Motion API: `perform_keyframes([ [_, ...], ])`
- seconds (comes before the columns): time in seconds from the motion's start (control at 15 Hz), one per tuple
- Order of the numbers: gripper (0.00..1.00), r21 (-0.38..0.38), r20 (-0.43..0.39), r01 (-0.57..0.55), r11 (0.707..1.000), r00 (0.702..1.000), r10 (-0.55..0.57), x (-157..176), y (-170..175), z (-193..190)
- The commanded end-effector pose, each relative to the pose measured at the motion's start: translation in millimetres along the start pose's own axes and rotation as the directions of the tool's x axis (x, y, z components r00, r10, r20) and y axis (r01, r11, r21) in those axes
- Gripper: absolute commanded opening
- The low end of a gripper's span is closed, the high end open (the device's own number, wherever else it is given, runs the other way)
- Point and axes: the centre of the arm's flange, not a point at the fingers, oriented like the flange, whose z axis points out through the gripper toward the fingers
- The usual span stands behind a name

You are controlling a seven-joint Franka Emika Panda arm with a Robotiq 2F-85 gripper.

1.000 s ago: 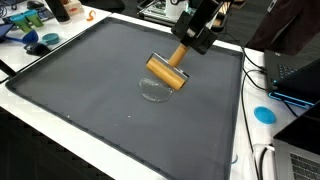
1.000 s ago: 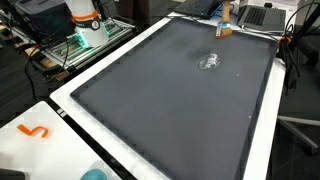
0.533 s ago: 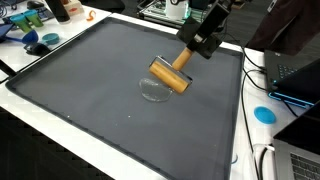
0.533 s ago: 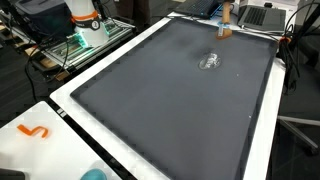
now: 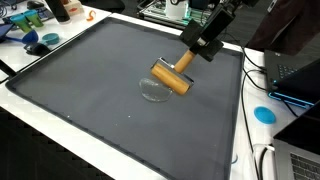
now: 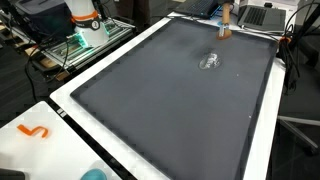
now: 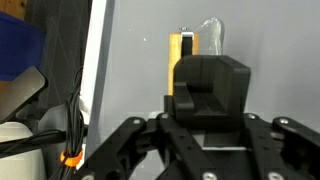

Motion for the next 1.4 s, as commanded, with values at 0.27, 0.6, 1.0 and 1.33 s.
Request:
perform_keyframes([
  [0.27, 0.23, -0.015, 0.015, -0.001, 1.0, 1.0, 0.001, 2, 2, 4],
  [0.6, 0.23, -0.009, 0.005, -0.016, 1.0, 1.0, 0.016, -4, 8, 7],
  [1.0, 0.23, 0.0, -0.012, -0.046, 0.999, 0.999, 0.046, -17, 20, 8],
  [1.33, 0.23, 0.007, -0.035, -0.077, 0.997, 0.996, 0.077, -31, 29, 7],
])
